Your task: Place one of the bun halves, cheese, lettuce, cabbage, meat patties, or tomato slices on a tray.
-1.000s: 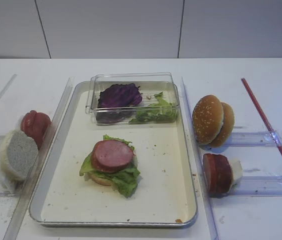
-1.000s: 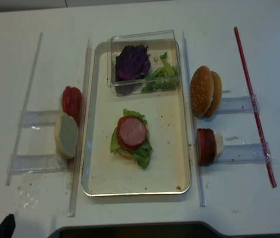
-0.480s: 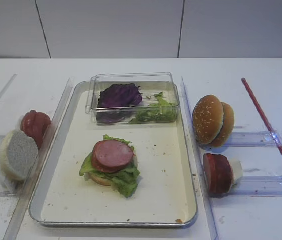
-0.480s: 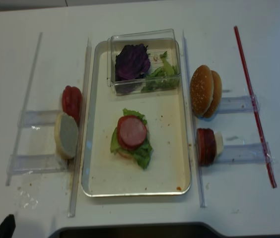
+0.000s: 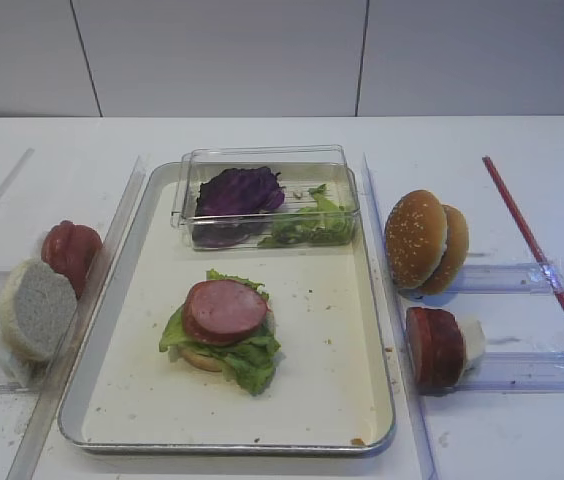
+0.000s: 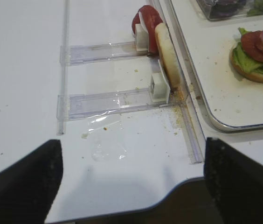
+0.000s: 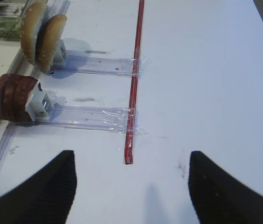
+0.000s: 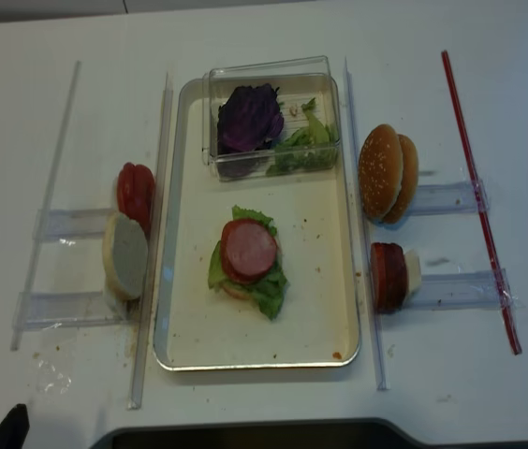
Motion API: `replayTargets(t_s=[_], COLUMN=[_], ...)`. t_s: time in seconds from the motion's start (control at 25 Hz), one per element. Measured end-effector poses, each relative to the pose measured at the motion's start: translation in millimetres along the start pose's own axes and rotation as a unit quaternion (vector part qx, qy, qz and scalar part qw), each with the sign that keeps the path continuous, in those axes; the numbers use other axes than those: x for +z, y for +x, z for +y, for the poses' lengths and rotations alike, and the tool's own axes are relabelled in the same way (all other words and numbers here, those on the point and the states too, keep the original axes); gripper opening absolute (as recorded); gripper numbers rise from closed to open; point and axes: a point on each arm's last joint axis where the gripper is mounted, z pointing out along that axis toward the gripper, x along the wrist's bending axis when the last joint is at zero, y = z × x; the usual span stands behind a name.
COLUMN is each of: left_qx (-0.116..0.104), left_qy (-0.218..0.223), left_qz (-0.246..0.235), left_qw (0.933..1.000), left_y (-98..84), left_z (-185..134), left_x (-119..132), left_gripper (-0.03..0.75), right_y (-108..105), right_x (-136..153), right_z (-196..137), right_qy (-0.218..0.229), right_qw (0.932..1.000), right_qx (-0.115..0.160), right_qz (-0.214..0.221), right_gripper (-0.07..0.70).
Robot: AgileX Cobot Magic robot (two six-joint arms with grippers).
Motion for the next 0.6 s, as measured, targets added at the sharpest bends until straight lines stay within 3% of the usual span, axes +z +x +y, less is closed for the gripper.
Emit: replayTargets(t_s=[0.6], left_qx=[0.0], left_qy=[0.0], left_qz=[0.0], left_qw=[1.0], left_y=[0.0], left_z=[0.0], left_x=[0.0], left_gripper=[0.566], right_y=[-0.1], right_x=[0.0], right_z=[0.0], right_qy=[0.0], right_qw=[1.0], right_qx=[0.002], right_qz=[0.0], right_gripper=[0.518])
